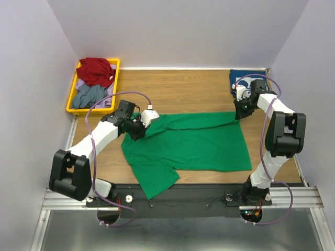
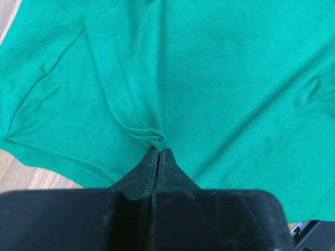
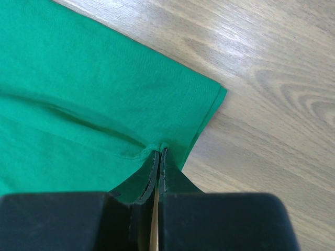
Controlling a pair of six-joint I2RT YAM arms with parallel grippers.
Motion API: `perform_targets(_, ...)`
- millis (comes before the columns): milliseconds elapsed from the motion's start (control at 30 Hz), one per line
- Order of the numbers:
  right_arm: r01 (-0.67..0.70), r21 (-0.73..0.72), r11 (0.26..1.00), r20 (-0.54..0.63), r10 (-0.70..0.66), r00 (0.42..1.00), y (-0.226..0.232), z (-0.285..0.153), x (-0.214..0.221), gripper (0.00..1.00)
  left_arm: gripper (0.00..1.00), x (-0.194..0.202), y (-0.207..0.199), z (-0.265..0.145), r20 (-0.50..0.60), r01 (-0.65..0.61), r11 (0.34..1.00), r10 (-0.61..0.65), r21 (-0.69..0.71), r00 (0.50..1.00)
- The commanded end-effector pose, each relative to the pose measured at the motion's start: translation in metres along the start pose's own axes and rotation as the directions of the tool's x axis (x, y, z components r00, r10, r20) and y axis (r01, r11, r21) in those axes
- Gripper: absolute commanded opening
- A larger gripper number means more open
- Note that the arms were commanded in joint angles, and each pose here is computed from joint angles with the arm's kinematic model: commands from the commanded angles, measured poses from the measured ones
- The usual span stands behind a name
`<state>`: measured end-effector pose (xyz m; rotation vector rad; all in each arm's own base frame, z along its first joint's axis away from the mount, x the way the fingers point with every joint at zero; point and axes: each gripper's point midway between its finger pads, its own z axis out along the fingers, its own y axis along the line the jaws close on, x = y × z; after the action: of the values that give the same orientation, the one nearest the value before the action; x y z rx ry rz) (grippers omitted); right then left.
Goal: Fold and stack the t-shirts
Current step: Fold the tshirt
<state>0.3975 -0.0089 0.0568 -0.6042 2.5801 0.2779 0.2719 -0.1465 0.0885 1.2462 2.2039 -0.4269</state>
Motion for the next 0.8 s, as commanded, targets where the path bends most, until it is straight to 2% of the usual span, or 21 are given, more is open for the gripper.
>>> perform_targets(0,0.041,0.05,0.998,0.042,-0.043,0.998,-0.011,-0.014,-0.012,0.0,0.0,0.0,-0.007,-0.007,0.003,-0.076,0.997,0.076,0.001,0.997)
perform_targets(200,0.06,0.053,0.997,-0.001,-0.06,0.998,-0.01,-0.009,0.004,0.01,0.0,0.028,-0.021,0.003,-0.074,-0.148,0.987,0.152,0.055,0.986)
perform_targets(300,0.068,0.062,0.996,-0.019,-0.067,0.998,-0.013,-0.006,0.007,0.01,0.06,0.044,-0.028,0.008,-0.116,-0.191,0.978,0.199,0.078,0.973)
perform_targets(333,0.071,0.07,0.995,-0.026,-0.069,0.997,-0.016,-0.006,0.009,0.05,0.15,0.048,-0.029,0.008,-0.127,-0.196,0.977,0.206,0.086,0.97)
perform_targets(400,0.075,0.08,0.994,-0.028,-0.073,0.997,-0.017,-0.008,0.008,0.22,0.22,0.052,-0.035,0.004,-0.133,-0.215,0.97,0.23,0.117,0.964)
perform_targets(433,0.077,0.091,0.993,-0.021,-0.076,0.997,-0.019,-0.011,0.006,0.41,0.34,0.051,-0.037,0.002,-0.126,-0.22,0.968,0.236,0.124,0.964)
perform_targets(500,0.08,0.098,0.992,-0.002,-0.08,0.997,-0.018,-0.017,-0.001,0.52,0.43,0.042,-0.037,-0.006,-0.091,-0.25,0.962,0.26,0.112,0.961)
perform_targets(633,0.075,0.043,0.996,0.095,-0.079,0.992,0.0,-0.041,-0.026,0.59,0.45,0.018,-0.028,-0.017,-0.021,-0.269,0.962,0.27,0.05,0.963)
perform_targets(767,0.056,-0.053,0.997,0.142,-0.048,0.989,0.02,-0.051,-0.044,0.55,0.46,-0.009,-0.018,-0.015,0.048,-0.195,0.98,0.193,0.032,0.98)
